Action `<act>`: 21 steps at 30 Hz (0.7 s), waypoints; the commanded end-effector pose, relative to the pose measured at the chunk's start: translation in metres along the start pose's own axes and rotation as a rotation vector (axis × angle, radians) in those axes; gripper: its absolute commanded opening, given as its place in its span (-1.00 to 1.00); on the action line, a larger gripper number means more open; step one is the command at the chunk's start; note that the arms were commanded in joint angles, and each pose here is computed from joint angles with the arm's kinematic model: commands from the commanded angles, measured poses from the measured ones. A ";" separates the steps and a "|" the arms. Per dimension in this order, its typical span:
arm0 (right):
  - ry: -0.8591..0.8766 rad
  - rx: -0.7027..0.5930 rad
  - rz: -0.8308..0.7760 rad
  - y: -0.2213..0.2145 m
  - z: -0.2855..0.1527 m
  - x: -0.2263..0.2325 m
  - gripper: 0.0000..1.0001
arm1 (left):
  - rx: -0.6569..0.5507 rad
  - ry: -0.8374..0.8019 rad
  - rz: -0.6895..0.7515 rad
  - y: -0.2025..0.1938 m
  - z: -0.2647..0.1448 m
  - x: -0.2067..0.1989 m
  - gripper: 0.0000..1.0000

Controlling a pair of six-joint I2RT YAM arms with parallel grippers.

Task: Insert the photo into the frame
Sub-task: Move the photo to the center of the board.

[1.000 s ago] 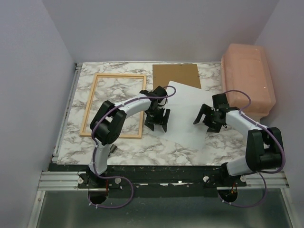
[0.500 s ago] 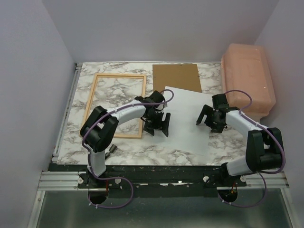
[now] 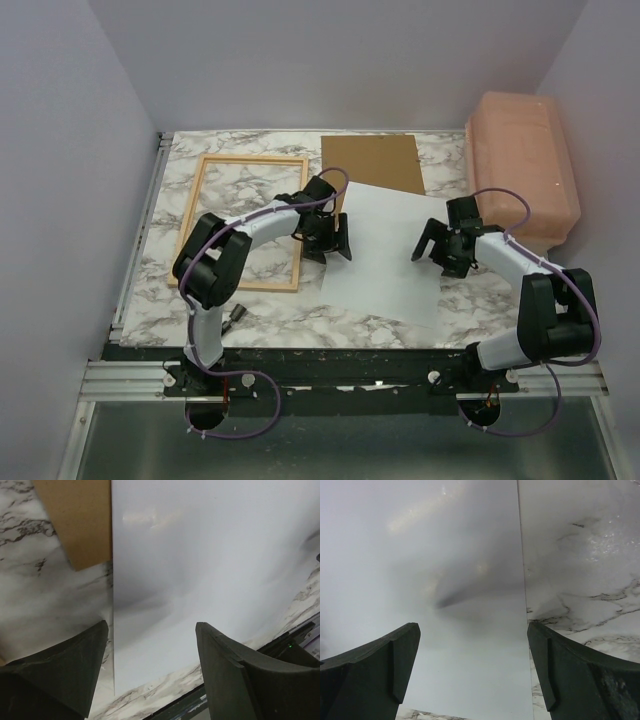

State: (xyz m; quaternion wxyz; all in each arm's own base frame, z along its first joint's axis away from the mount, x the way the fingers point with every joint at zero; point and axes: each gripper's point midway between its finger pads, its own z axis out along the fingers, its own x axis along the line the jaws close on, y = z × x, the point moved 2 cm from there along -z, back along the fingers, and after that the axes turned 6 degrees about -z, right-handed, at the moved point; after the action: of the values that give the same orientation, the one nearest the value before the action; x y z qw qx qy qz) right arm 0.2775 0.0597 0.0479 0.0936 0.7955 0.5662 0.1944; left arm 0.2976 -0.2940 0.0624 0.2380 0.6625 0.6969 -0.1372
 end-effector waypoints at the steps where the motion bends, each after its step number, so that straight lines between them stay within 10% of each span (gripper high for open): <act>1: 0.050 0.014 -0.028 -0.003 0.004 0.006 0.96 | -0.016 0.007 -0.014 0.005 0.017 -0.010 0.44; 21: 0.431 0.114 -0.097 -0.028 0.002 0.054 0.92 | -0.109 -0.335 0.019 -0.004 -0.052 -0.056 0.43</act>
State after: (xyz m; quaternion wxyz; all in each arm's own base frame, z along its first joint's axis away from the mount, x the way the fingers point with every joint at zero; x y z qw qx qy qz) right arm 0.2833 0.0983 0.0534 0.0075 0.7368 0.6076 0.2965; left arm 0.2816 -0.3118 0.0753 0.2982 0.6352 0.6853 -0.1947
